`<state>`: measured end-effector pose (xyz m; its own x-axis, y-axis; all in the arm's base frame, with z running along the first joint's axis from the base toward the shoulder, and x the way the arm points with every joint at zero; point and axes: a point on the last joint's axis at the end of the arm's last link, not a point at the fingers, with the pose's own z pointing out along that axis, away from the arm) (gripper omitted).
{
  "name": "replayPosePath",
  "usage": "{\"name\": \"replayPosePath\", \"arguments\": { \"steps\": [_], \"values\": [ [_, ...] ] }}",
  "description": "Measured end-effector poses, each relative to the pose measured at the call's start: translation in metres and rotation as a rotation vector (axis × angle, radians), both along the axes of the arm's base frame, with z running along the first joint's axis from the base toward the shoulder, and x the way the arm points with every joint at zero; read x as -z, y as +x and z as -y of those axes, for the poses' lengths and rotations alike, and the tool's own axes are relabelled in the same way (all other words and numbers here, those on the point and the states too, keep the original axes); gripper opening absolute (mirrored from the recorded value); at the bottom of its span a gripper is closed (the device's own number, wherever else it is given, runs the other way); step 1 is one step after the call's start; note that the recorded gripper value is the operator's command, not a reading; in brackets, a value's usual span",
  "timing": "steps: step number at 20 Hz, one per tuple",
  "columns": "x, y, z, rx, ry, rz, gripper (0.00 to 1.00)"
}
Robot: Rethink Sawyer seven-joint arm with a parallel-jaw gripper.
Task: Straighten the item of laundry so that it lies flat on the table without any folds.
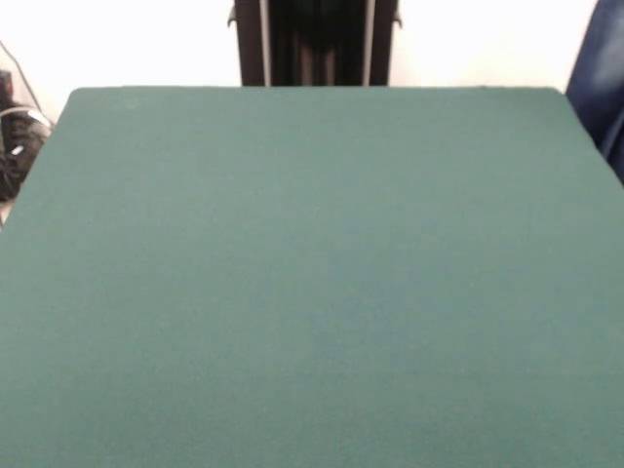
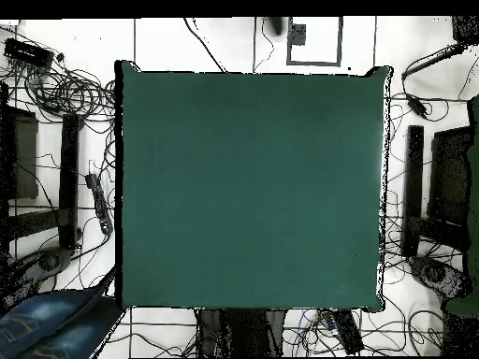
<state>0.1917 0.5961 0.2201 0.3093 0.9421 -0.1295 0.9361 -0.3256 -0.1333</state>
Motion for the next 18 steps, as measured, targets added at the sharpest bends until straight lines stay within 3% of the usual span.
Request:
{"name": "replayPosePath", "arguments": {
  "steps": [5, 6, 9, 13, 18],
  "values": [
    [0.003, 0.024, 0.004, 0.022, -0.004, 0.005, 0.0],
    [0.002, 0.037, 0.004, 0.03, -0.001, 0.013, 0.0],
    [0.002, 0.054, 0.003, 0.036, 0.002, 0.026, 0.0],
    [0.002, 0.097, -0.007, 0.034, 0.002, 0.056, 0.0],
    [0.001, 0.132, -0.026, 0.022, 0.004, 0.065, 0.0]
  ]
}}
